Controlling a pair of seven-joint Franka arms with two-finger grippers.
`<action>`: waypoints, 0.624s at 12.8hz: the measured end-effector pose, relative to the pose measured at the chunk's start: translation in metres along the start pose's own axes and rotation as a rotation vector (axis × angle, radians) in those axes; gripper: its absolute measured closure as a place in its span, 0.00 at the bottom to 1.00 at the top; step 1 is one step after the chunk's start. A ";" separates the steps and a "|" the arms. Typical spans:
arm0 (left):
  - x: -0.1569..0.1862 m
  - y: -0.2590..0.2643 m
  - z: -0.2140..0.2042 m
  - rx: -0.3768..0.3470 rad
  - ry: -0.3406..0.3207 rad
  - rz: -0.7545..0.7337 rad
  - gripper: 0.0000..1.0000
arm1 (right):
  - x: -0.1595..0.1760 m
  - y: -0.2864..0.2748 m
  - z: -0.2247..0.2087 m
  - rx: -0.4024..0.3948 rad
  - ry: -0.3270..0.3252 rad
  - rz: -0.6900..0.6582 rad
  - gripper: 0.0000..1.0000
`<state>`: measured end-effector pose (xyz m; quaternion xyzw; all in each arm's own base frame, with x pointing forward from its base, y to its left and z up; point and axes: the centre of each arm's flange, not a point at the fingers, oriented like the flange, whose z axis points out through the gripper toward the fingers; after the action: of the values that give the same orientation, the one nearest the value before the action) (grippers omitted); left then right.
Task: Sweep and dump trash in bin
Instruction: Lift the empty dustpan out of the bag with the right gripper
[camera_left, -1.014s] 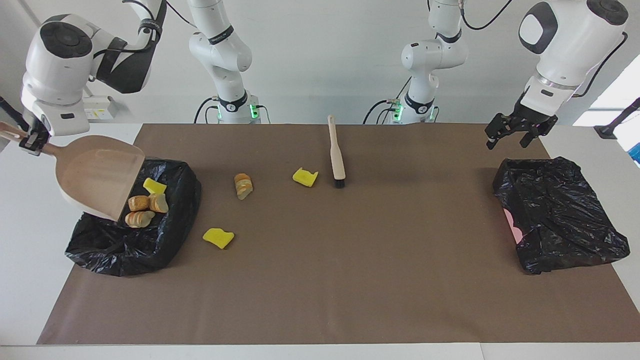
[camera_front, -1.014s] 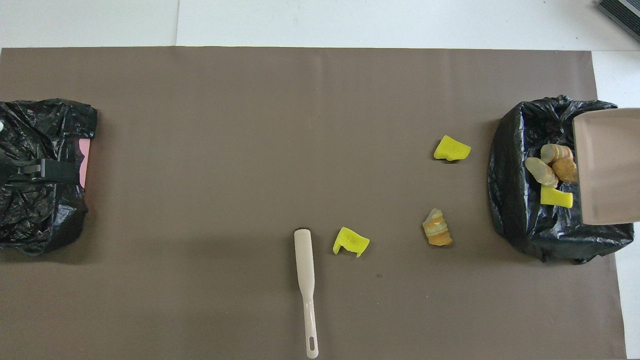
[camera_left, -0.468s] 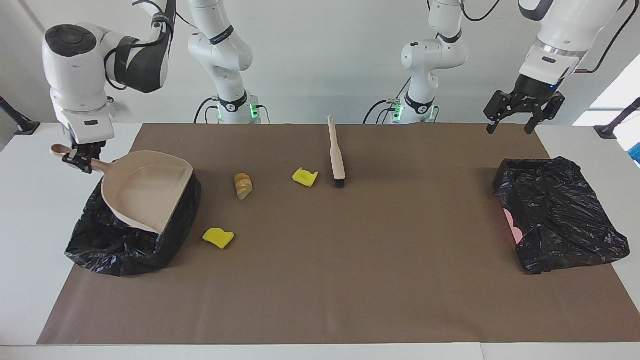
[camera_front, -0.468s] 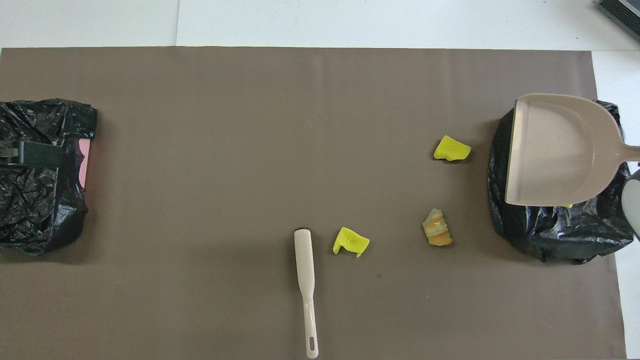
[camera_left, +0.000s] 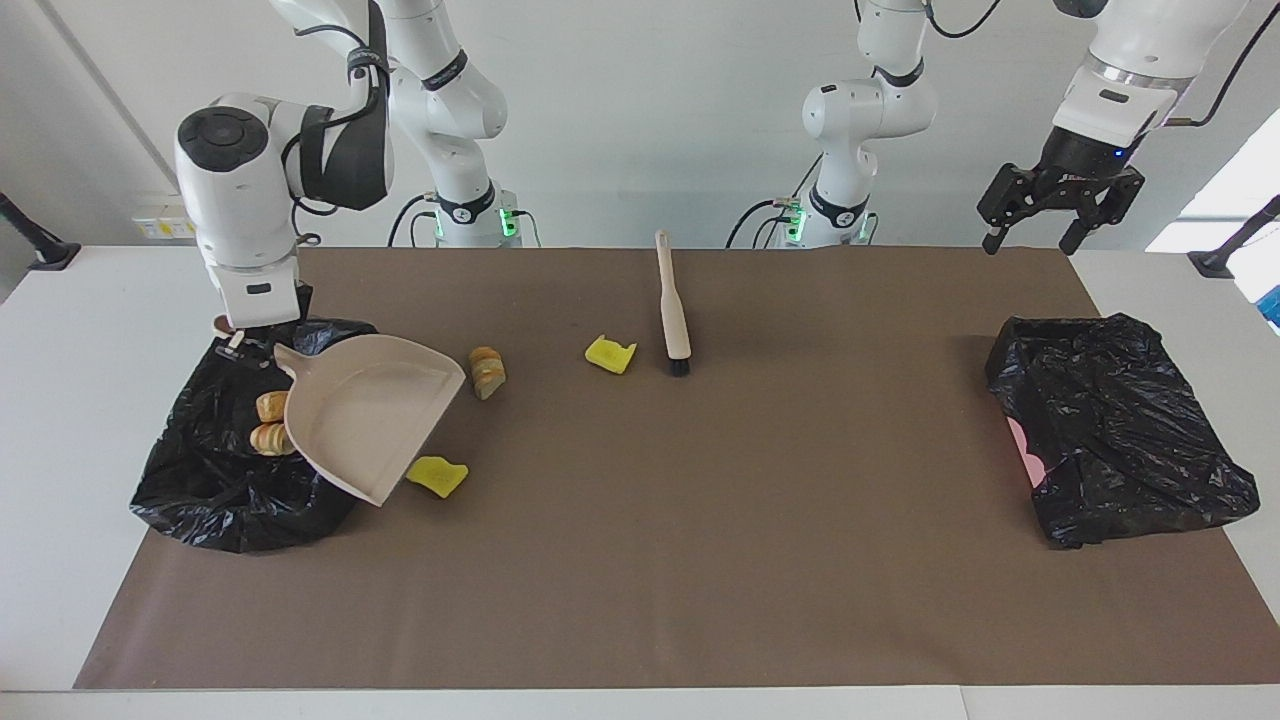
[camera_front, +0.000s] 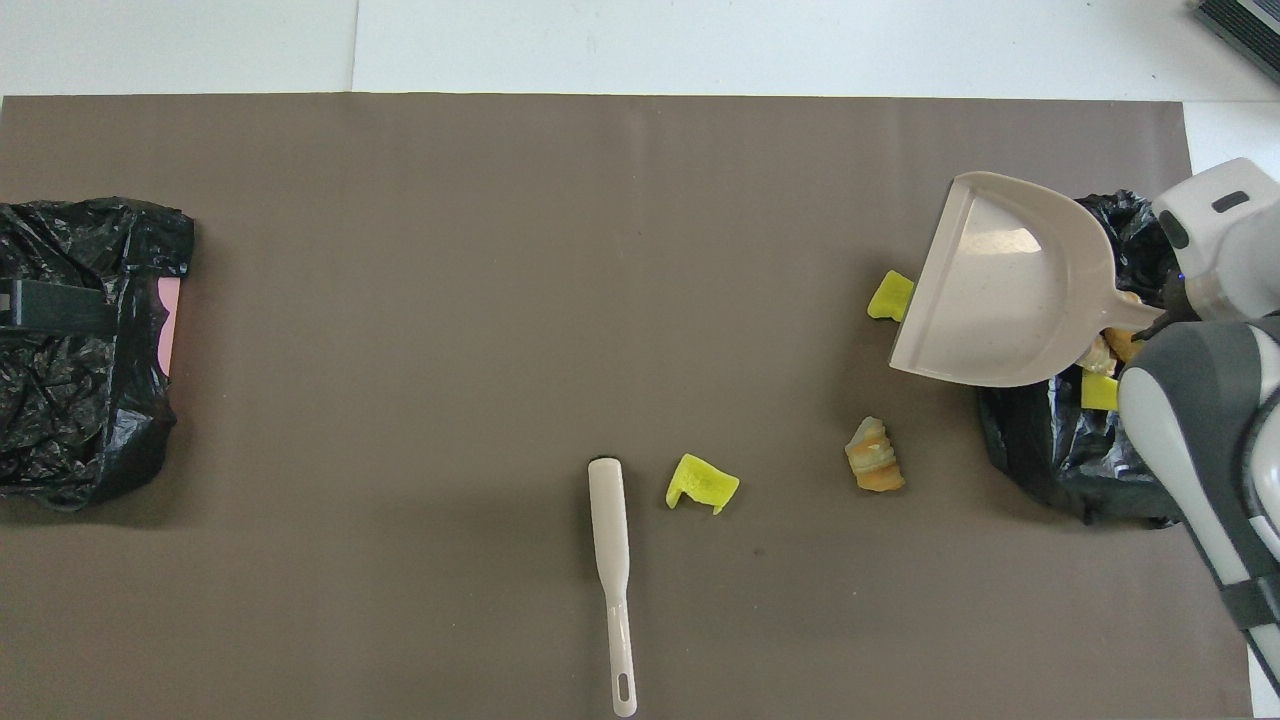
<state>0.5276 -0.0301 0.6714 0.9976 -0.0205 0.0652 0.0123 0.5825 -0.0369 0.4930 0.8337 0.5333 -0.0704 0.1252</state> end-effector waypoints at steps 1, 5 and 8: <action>0.000 -0.001 0.000 0.000 -0.001 -0.002 0.00 | 0.017 -0.007 -0.002 0.000 0.004 0.041 0.69; -0.001 -0.002 0.002 0.000 -0.009 -0.003 0.00 | 0.077 -0.034 0.002 0.068 0.059 0.275 0.69; -0.001 -0.003 0.002 0.000 -0.012 -0.005 0.00 | 0.139 -0.069 0.001 0.139 0.086 0.487 0.69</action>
<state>0.5268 -0.0274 0.6689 0.9980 -0.0182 0.0590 0.0122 0.5785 0.1116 0.4481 0.9463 0.3155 -0.0390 0.0582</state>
